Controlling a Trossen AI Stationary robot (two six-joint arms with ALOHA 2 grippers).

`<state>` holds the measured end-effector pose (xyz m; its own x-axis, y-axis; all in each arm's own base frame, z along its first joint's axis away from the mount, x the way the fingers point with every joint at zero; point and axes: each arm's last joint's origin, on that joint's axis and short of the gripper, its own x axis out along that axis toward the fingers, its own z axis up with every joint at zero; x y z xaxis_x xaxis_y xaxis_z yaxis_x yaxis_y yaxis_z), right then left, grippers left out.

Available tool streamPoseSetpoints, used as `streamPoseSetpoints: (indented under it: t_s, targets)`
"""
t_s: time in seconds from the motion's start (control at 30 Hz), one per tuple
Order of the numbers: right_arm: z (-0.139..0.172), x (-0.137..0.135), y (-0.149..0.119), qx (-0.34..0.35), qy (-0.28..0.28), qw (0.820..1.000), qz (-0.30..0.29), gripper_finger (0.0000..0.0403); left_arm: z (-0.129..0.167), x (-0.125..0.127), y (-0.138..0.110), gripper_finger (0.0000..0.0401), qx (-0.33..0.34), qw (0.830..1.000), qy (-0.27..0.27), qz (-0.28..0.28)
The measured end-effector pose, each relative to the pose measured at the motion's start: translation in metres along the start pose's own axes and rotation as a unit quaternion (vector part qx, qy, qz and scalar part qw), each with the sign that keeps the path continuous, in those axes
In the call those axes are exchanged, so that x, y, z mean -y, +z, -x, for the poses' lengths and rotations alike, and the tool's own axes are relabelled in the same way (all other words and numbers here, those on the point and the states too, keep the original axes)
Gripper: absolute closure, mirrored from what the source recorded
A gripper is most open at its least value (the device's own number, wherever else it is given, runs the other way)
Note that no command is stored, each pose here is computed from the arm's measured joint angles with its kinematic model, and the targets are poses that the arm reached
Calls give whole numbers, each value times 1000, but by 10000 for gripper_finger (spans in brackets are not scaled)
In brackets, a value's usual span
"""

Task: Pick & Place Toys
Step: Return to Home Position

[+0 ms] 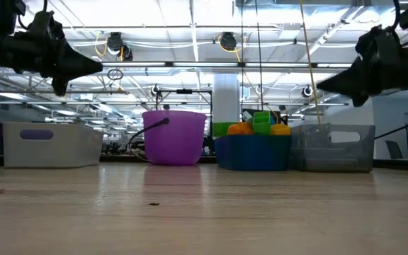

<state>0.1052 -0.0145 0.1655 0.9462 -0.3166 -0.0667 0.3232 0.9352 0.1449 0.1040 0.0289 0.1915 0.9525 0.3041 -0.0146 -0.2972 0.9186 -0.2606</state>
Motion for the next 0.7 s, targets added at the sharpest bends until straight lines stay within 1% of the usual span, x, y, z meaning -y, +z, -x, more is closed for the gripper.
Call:
streamPoseSetpoints:
  t_s: [0.1,0.17,0.3,0.53,0.7]
  targets:
    - [0,-1,8,50,7,998,-29,402,0,0,0,392,0,999,0,32]
    - [1,-1,10,64,9,997,-34,402,0,0,0,396,0,999,0,43]
    - [0,-1,9,55,8,998,-31,399,0,0,0,393,0,999,0,39]
    - [0,-1,9,56,8,998,-32,401,0,0,0,358,1,999,-1,40]
    - [0,-1,9,55,8,998,-32,399,0,0,0,353,1,999,0,40]
